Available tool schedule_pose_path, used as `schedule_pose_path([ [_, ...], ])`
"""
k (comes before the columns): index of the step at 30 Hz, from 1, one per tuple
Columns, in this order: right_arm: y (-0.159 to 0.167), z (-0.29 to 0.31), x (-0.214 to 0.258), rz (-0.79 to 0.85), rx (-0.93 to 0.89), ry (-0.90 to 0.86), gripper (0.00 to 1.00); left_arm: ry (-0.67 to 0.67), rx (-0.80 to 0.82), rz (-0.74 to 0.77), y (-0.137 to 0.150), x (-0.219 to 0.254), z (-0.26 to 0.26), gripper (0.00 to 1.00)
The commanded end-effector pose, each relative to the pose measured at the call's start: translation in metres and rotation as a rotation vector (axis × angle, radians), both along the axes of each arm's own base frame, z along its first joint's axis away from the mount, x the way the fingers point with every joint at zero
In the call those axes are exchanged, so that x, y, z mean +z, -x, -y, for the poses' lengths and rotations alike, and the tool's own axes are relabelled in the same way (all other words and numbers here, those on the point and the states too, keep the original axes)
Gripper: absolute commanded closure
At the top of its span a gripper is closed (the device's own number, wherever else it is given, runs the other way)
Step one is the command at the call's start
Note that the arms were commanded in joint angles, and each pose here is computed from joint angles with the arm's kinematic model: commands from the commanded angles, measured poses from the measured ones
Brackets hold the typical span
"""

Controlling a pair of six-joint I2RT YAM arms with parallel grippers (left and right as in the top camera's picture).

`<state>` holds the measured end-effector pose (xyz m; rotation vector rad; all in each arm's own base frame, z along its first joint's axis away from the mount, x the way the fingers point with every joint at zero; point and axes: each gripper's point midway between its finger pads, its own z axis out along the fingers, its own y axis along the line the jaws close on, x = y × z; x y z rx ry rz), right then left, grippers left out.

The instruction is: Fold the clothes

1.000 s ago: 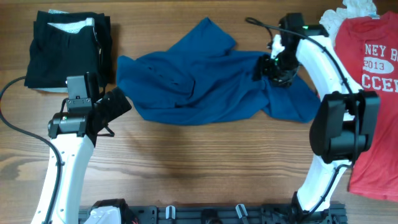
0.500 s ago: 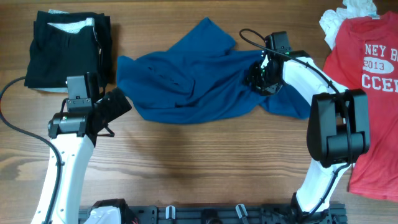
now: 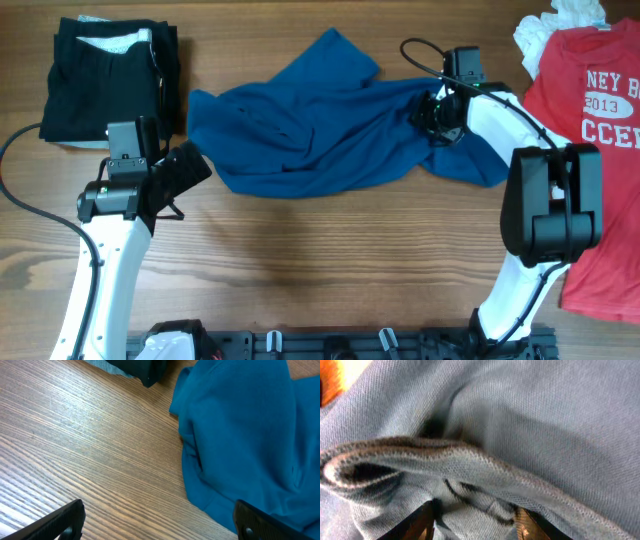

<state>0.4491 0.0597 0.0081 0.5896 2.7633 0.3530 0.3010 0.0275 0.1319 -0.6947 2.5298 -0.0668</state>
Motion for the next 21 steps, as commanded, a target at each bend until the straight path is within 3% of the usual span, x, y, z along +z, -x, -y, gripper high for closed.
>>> schedule_pose_path([
  [1, -0.004, 0.011, -0.006, 0.023, 0.002, 0.063, 0.52, -0.023, -0.006, 0.012, -0.004, 0.005, -0.004, 0.06],
  [3, -0.008, 0.011, -0.005, 0.039, 0.0, 0.06, 0.66, -0.023, -0.006, 0.011, -0.003, 0.005, -0.004, 0.06],
  [6, -0.006, 0.009, -0.005, 0.031, 0.006, 0.051, 0.96, -0.022, -0.006, 0.005, -0.002, 0.004, -0.004, 0.05],
  [10, -0.005, 0.016, 0.029, 0.07, 0.01, 0.058, 0.96, -0.023, -0.008, -0.004, 0.0, 0.003, -0.004, 0.05],
  [17, 0.034, 0.041, 0.146, 0.189, -0.009, 0.088, 0.96, -0.026, -0.015, -0.009, 0.0, 0.003, -0.004, 0.05],
  [21, 0.052, 0.049, 0.162, 0.185, -0.009, 0.132, 0.96, -0.032, -0.031, -0.035, 0.006, 0.0, -0.003, 0.06],
])
